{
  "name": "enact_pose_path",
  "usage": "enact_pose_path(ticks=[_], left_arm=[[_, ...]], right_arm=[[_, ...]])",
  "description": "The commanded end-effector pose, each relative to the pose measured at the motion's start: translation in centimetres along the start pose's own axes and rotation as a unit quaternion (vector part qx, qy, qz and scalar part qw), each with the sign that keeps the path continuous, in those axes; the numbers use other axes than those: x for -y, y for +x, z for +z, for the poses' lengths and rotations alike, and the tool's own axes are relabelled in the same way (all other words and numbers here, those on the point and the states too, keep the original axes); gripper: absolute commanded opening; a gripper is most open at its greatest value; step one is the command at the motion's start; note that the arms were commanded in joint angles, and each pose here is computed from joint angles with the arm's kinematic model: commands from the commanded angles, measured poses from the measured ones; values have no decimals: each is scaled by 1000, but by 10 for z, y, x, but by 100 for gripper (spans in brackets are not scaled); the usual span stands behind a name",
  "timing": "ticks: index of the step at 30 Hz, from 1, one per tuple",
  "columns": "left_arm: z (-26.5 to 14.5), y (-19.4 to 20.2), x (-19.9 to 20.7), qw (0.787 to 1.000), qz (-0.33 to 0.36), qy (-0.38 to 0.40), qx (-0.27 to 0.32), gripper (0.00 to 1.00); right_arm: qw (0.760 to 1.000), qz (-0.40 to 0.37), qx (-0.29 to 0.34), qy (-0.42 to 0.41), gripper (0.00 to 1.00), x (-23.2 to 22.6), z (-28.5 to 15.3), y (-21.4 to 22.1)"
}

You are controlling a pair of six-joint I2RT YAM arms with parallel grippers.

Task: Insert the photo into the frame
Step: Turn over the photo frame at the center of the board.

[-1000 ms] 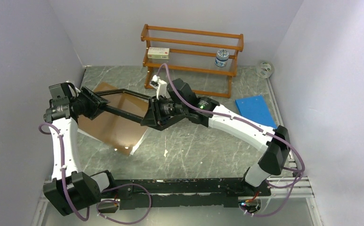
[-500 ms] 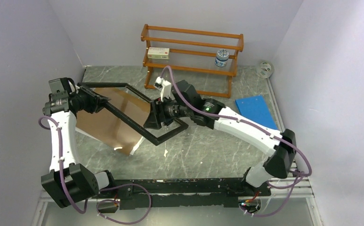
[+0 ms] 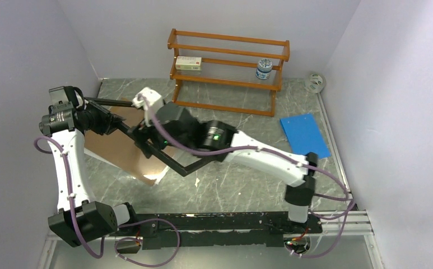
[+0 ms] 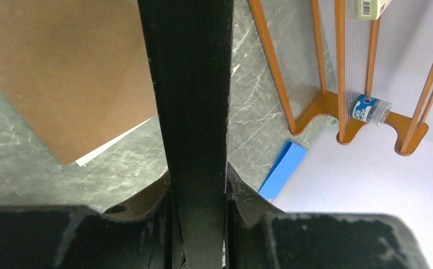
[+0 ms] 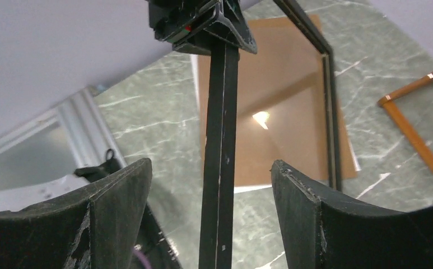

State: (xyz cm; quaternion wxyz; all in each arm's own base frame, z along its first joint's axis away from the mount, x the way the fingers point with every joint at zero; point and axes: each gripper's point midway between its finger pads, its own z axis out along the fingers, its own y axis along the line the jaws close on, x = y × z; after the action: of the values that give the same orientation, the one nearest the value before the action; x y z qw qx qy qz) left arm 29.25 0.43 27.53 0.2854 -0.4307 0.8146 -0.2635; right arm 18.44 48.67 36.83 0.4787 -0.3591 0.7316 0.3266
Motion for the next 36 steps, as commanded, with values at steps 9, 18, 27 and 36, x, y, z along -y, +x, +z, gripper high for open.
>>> enact_pose_path(ticks=[9,18,27,36], left_arm=[[-27,5,14,999,26,23,14,3],[-33,6,16,999,34,27,20,3],[-50,-7,35,996,56,47,54,51],[-64,-18,61,988,101,86,73,94]], right_arm=[[970,-183,-69,148,73,14,45,36],[958,-218,-71,174,33,12,49,38],[956,-218,-43,190,0,12,15,9],[971,-166,3,169,0,15,-25,-19]])
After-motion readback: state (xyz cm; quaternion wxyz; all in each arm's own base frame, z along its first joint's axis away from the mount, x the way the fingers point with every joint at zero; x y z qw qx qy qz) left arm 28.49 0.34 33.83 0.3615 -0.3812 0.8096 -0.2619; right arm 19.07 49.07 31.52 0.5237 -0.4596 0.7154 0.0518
